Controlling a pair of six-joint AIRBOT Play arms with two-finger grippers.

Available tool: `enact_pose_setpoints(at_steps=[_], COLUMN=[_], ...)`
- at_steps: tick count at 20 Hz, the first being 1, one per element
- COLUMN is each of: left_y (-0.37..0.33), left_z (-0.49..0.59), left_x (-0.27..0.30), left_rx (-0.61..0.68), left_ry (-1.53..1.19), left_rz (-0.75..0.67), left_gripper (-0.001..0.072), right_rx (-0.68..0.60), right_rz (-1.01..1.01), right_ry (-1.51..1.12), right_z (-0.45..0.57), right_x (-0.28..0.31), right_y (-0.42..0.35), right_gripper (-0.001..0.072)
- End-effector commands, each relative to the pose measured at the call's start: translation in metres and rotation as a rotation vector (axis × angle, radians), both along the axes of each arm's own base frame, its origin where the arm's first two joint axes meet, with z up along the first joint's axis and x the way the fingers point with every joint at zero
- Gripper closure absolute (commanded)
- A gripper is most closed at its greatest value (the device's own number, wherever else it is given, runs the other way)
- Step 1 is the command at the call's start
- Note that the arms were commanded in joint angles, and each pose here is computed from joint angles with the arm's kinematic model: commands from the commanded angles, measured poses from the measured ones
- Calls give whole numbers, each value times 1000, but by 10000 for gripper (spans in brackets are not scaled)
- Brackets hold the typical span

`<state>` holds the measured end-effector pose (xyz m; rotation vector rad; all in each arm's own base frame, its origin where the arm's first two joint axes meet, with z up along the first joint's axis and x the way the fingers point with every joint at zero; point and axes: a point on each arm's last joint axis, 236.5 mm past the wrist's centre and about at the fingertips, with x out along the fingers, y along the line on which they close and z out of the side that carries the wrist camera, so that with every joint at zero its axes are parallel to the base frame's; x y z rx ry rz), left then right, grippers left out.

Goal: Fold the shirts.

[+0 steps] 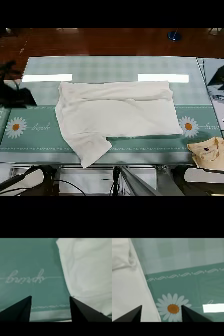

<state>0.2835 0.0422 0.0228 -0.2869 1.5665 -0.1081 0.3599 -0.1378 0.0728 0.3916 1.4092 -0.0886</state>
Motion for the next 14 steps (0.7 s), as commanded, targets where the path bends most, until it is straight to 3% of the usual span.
enact_pose_setpoints(at_steps=[1, 3, 4, 8, 14], left_y=[-53, -88, -96, -87, -88], left_z=[-35, -58, -72, -94, -106], left_x=[-64, -90, -103, -115, -114], left_rx=[-331, -505, -532, -458, -392], left_ry=[0, 23, 62, 95, 103], left_rz=[107, 181, 219, 233, 177], left_gripper=[125, 123, 121, 122, 123], right_rx=[150, 228, 270, 357, 343], right_rz=[-109, -97, -83, -55, -51], right_ry=[-59, -40, -33, -100, -106], right_z=[-7, -27, -33, -31, -32], right_x=[-34, -44, -46, -34, -33], right_y=[4, 22, 32, 52, 49], right_gripper=[184, 183, 183, 184, 184])
